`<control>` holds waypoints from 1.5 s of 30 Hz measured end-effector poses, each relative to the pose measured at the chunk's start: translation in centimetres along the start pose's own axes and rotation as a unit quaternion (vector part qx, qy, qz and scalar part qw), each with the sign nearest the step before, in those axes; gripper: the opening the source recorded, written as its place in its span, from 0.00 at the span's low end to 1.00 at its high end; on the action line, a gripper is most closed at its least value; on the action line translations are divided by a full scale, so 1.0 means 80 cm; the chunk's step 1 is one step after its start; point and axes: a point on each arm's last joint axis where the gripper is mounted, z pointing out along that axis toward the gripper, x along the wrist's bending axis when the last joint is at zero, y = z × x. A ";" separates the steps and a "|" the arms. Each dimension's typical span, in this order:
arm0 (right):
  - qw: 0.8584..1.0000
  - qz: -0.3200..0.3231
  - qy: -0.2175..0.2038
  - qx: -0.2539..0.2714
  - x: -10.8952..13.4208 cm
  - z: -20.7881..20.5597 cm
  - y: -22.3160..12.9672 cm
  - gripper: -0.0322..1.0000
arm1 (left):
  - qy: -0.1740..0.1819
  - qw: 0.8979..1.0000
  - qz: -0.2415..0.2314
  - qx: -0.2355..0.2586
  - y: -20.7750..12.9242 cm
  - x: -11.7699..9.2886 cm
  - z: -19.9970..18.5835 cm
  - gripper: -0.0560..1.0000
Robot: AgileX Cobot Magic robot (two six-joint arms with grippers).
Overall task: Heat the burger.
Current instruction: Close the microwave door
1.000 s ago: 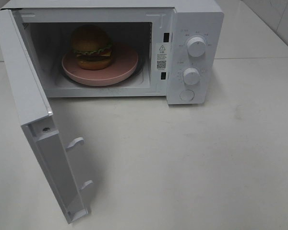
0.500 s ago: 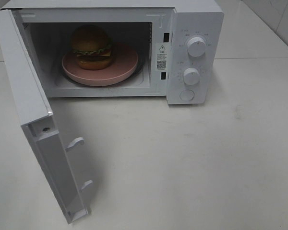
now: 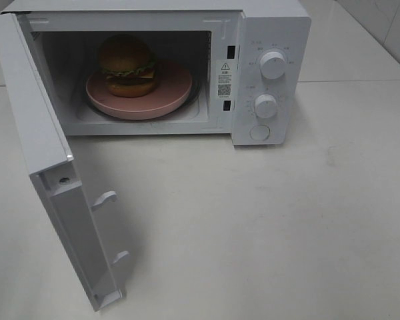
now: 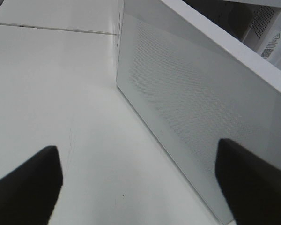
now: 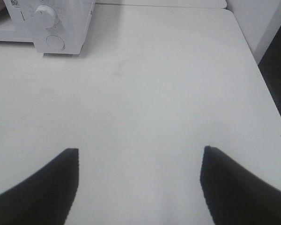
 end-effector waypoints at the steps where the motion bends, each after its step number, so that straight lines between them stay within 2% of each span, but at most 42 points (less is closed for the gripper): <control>1: 1.000 0.000 0.000 0.000 0.000 0.000 0.000 0.73 | 0.001 1.000 -0.001 0.004 0.003 0.001 0.005 0.72; 2: 1.000 0.000 0.000 0.000 0.000 0.000 0.000 0.73 | 0.001 1.000 -0.001 0.004 0.003 0.001 0.005 0.72; 3: 1.000 0.000 0.000 0.000 0.000 0.000 0.000 0.73 | 0.002 1.000 -0.004 0.012 0.009 0.002 0.014 0.57; 4: 1.000 0.000 0.000 0.000 0.000 0.000 0.000 0.73 | 0.002 1.000 -0.004 0.012 0.009 0.002 0.014 0.57; 5: 1.000 0.000 0.000 0.000 0.000 0.000 0.000 0.73 | 0.004 1.000 -0.006 0.022 0.014 0.003 0.025 0.51; 6: 1.000 0.000 0.000 0.000 0.000 0.000 0.000 0.73 | 0.005 1.000 -0.007 0.028 0.017 0.004 0.030 0.36; 7: 1.000 0.000 0.000 0.000 0.000 0.000 0.000 0.73 | 0.005 1.000 -0.007 0.028 0.017 0.004 0.030 0.36; 8: 1.000 0.000 0.000 0.000 0.000 0.000 0.000 0.73 | 0.007 0.999 -0.010 0.038 0.021 0.005 0.041 0.23; 9: 1.000 0.000 0.000 0.000 0.000 0.000 0.000 0.73 | 0.008 0.999 -0.011 0.046 0.023 0.006 0.047 0.16; 10: 1.000 0.000 0.000 0.000 0.000 0.000 0.000 0.73 | 0.008 0.999 -0.011 0.046 0.023 0.006 0.047 0.16; 11: 1.000 0.000 0.000 0.000 0.000 0.000 0.000 0.73 | 0.009 0.998 -0.014 0.060 0.026 0.007 0.059 0.07; 12: 1.000 0.000 0.000 0.000 0.000 0.000 0.000 0.73 | 0.010 0.998 -0.015 0.066 0.027 0.008 0.065 0.06; 16: 1.000 0.000 0.000 0.000 0.000 0.000 0.000 0.73 | 0.014 0.997 0.002 0.076 0.035 0.011 0.090 0.05; 22: 1.000 0.000 0.000 0.000 0.000 0.000 0.000 0.72 | 0.023 0.998 0.022 0.051 0.031 0.018 0.123 0.05; 24: 1.000 0.000 0.000 0.000 0.000 0.000 0.000 0.72 | 0.036 0.999 0.021 0.013 0.020 0.024 0.145 0.05; 31: 1.000 0.000 0.000 0.000 0.000 0.000 0.000 0.72 | 0.053 0.998 0.022 -0.032 0.000 0.031 0.165 0.05; 33: 1.000 0.000 0.000 0.000 0.000 0.000 0.000 0.72 | 0.069 0.994 0.027 -0.079 -0.013 0.037 0.176 0.05; 34: 1.000 0.000 0.000 0.000 0.000 0.000 0.000 0.72 | 0.069 0.994 0.027 -0.079 -0.013 0.037 0.176 0.05; 37: 1.000 0.000 0.000 0.000 0.000 0.000 0.000 0.72 | 0.077 0.990 0.046 -0.108 -0.022 0.040 0.185 0.05; 39: 1.000 0.000 0.000 0.000 0.000 0.000 0.000 0.72 | 0.073 0.986 0.077 -0.130 -0.025 0.039 0.195 0.05; 43: 1.000 0.000 0.000 0.000 0.000 0.000 0.000 0.72 | 0.062 0.986 0.094 -0.127 -0.028 0.038 0.209 0.05; 45: 1.000 0.000 0.000 0.000 0.000 0.000 0.000 0.72 | 0.051 0.989 0.093 -0.100 -0.036 0.038 0.226 0.05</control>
